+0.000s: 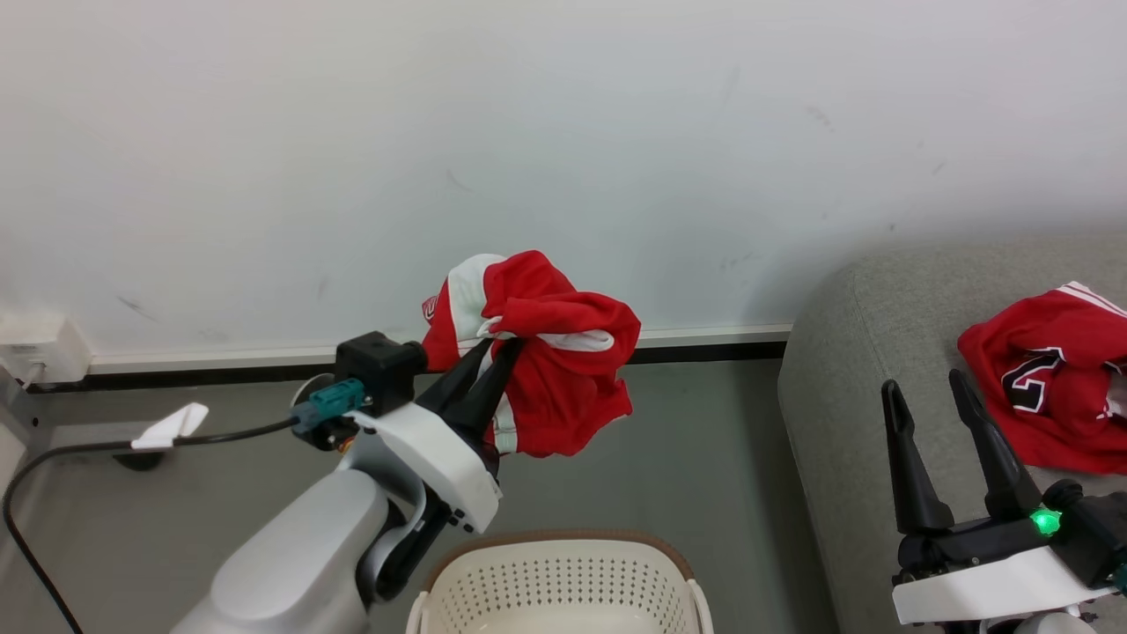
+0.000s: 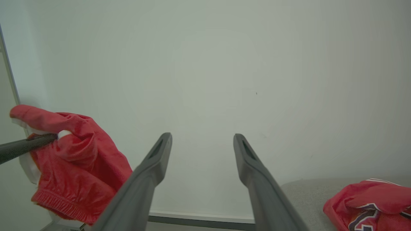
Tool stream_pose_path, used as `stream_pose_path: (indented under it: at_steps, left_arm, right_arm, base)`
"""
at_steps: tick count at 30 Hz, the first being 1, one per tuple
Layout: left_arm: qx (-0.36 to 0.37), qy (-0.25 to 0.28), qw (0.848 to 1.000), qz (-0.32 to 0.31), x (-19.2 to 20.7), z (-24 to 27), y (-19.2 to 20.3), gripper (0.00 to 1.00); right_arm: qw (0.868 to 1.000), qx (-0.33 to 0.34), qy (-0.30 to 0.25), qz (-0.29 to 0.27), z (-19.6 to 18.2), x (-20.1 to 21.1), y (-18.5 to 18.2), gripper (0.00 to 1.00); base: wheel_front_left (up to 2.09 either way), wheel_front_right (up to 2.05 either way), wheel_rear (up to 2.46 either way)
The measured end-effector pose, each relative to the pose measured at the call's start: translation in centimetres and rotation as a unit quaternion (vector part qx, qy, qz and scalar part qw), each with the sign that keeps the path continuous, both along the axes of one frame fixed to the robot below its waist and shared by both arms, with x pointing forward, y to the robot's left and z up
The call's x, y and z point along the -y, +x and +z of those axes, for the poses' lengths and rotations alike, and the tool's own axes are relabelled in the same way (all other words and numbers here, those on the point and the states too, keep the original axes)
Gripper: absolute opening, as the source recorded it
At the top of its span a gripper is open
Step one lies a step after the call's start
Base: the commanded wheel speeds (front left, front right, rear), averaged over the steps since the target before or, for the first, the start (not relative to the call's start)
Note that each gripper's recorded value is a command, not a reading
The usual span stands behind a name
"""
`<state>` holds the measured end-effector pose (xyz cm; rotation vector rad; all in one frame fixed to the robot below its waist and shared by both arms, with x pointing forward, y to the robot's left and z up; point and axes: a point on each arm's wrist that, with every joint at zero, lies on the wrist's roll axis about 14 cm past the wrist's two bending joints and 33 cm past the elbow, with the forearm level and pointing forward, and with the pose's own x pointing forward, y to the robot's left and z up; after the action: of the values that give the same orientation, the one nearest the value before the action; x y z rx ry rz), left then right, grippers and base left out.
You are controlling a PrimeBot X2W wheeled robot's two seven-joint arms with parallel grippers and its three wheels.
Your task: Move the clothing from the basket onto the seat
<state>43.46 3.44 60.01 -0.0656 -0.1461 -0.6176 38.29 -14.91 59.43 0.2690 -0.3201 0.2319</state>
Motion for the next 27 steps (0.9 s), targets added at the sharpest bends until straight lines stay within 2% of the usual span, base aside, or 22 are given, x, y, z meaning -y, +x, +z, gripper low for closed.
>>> stream_pose_path:
  at_steps: [15,22,27]
  left_arm:
    - [-0.003,-0.004,1.000,-0.008,0.6,0.1,-0.7,0.00]
    - [-0.003,-0.004,1.000,-0.010,0.7,0.2,-1.0,0.00]
    - [-0.009,-0.014,1.000,-0.016,1.1,0.4,-1.4,0.00]
  right_arm:
    - [0.999,-0.023,-0.018,0.035,-1.6,-1.9,-0.1,1.00]
    - [0.993,-0.037,-0.043,0.108,-2.8,-6.5,-1.1,1.00]
    - [0.980,-0.056,-0.059,0.181,-4.3,-11.3,-2.3,1.00]
  base:
    - [0.00,0.00,0.00]
    - [0.00,0.00,0.00]
    - [0.00,0.00,0.00]
